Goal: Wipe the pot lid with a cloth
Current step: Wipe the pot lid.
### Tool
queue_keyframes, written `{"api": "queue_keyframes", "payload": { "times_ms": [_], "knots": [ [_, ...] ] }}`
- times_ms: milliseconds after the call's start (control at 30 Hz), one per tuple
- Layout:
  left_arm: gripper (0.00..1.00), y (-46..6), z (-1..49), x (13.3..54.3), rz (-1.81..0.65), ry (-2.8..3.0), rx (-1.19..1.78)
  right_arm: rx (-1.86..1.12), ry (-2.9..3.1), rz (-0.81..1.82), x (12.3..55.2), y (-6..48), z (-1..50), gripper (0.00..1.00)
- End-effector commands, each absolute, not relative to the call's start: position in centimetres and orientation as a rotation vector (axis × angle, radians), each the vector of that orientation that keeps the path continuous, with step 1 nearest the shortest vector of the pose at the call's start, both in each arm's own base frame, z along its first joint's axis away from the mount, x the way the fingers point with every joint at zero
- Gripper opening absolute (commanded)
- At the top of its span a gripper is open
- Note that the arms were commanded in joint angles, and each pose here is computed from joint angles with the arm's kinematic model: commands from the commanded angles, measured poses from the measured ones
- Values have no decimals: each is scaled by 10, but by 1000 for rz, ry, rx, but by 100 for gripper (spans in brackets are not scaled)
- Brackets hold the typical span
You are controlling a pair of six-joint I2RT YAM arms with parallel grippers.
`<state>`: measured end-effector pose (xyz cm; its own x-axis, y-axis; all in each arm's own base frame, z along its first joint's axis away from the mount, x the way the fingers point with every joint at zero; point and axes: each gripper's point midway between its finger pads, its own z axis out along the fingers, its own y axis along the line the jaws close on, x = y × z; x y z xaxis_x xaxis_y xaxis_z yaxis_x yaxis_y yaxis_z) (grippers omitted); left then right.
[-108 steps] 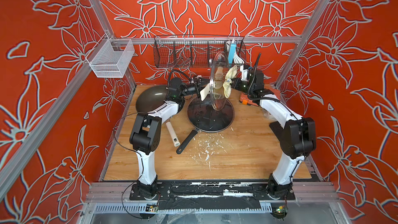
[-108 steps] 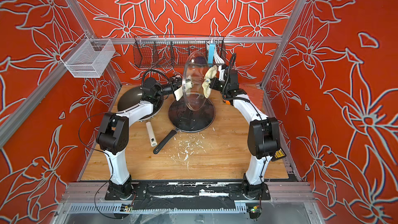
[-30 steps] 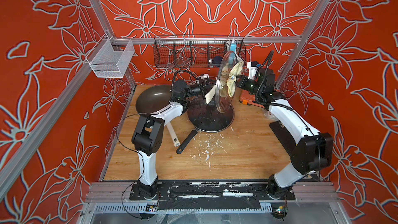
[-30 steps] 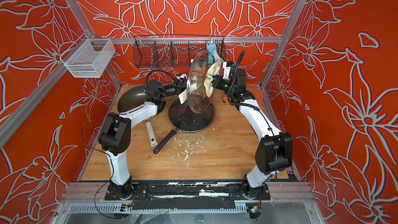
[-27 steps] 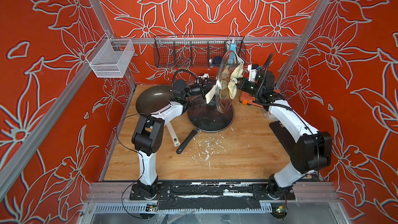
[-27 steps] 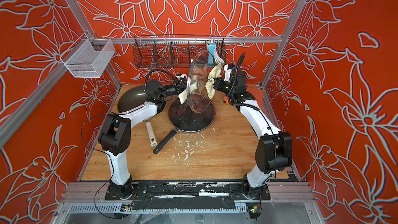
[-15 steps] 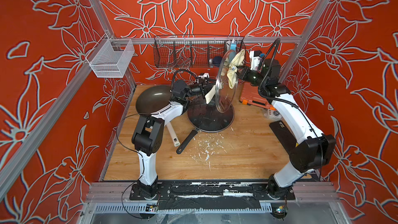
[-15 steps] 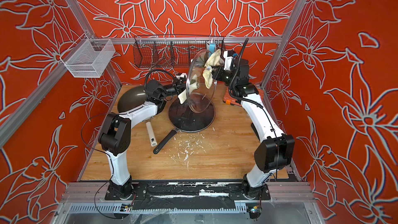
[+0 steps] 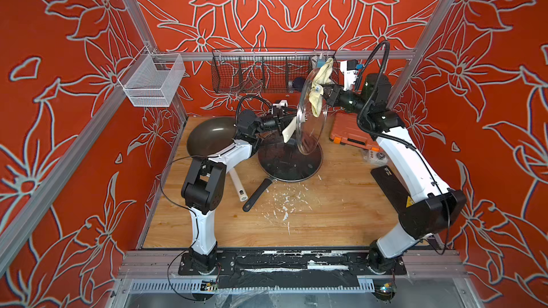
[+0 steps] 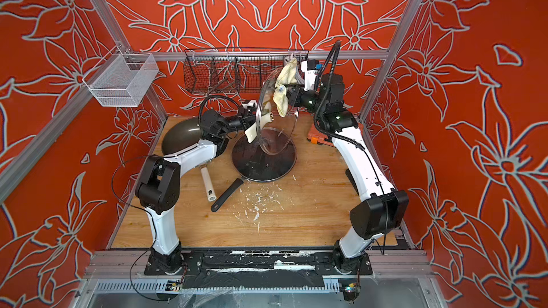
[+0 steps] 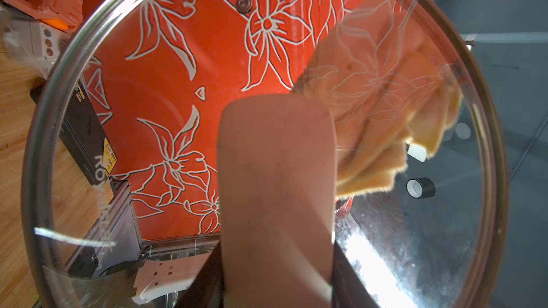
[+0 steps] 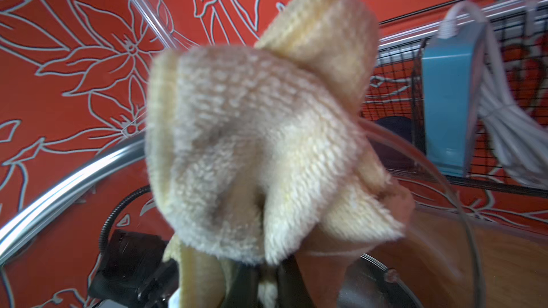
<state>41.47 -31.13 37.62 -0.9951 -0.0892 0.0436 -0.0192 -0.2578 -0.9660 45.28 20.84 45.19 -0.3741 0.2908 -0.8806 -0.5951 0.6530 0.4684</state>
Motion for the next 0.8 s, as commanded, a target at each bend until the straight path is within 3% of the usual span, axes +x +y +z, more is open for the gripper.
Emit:
{"api": "queue_keyframes", "payload": {
  "times_ms": [0, 300, 500, 767],
  "knots": [
    [0, -296, 461, 374, -2554, 1649, 71, -133, 1790, 866, 481, 180, 418, 0],
    [0, -294, 474, 372, -2547, 1614, 95, -66, 1951, 838, 482, 161, 333, 0],
    [0, -293, 481, 373, -2529, 1595, 97, -80, 2019, 904, 448, 169, 297, 0],
    [0, -291, 482, 387, -2502, 1589, 18, -237, 2061, 984, 390, 200, 285, 0]
  ]
}}
